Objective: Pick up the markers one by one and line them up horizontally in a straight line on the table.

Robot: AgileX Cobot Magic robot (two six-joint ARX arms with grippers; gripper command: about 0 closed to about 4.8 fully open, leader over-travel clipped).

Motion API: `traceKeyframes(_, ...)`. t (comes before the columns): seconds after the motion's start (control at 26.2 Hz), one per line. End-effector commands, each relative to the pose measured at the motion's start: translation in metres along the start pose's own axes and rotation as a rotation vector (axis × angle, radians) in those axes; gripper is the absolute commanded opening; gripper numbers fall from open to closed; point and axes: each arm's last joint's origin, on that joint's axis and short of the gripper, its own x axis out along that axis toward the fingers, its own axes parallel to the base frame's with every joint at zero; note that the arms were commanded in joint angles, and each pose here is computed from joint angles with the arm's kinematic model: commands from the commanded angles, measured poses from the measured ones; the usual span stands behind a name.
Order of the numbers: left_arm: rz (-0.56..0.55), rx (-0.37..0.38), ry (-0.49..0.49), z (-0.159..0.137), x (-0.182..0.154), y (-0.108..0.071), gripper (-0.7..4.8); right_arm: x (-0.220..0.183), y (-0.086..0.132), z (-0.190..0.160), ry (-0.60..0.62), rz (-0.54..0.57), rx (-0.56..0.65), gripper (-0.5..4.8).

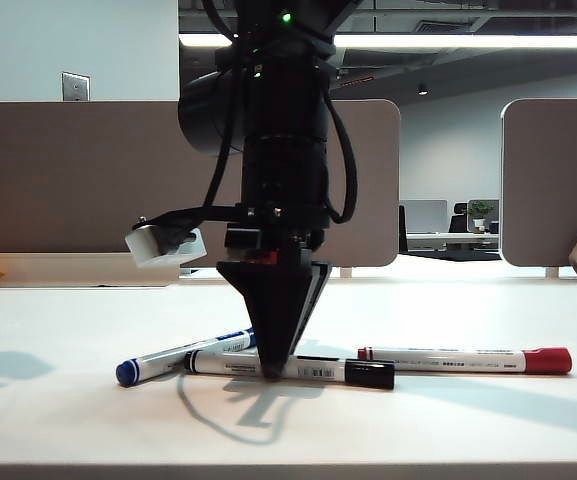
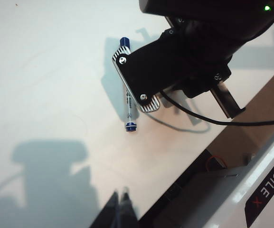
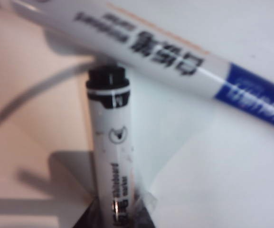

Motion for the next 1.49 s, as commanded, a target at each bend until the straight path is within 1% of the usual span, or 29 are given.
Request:
traceKeyframes(0.04, -0.002, 0.008, -0.013, 0.001, -0.001, 0.0, -0.04, -0.01, 0.003, 0.009, -0.041, -0.015, -0.031, 0.71)
traceKeyframes(0.23, -0.001, 0.006, -0.015, 0.001, -0.001, 0.0, -0.04, -0.019, 0.011, 0.022, -0.099, -0.042, -0.077, 0.71)
traceKeyframes(0.38, -0.004, 0.006, -0.016, 0.001, -0.001, 0.0, -0.04, -0.013, 0.011, 0.021, -0.067, -0.026, -0.075, 0.71)
traceKeyframes(0.53, -0.004, 0.006, -0.016, 0.001, -0.001, 0.0, -0.04, -0.013, 0.011, 0.022, -0.072, -0.028, -0.076, 0.71)
traceKeyframes(0.88, -0.004, 0.006, -0.016, 0.001, -0.001, 0.0, -0.04, 0.001, 0.012, 0.025, -0.05, -0.015, -0.082, 0.71)
traceKeyframes(0.99, -0.004, 0.006, -0.016, 0.001, -0.001, 0.0, -0.04, 0.005, 0.014, 0.028, -0.051, -0.009, -0.089, 0.71)
traceKeyframes(1.18, -0.003, 0.008, -0.019, 0.001, -0.001, 0.0, -0.04, 0.01, 0.023, 0.033, -0.054, 0.007, -0.114, 0.71)
traceKeyframes(1.49, -0.003, 0.008, -0.019, 0.001, -0.001, 0.0, -0.04, 0.007, 0.024, 0.034, -0.038, -0.022, -0.118, 0.71)
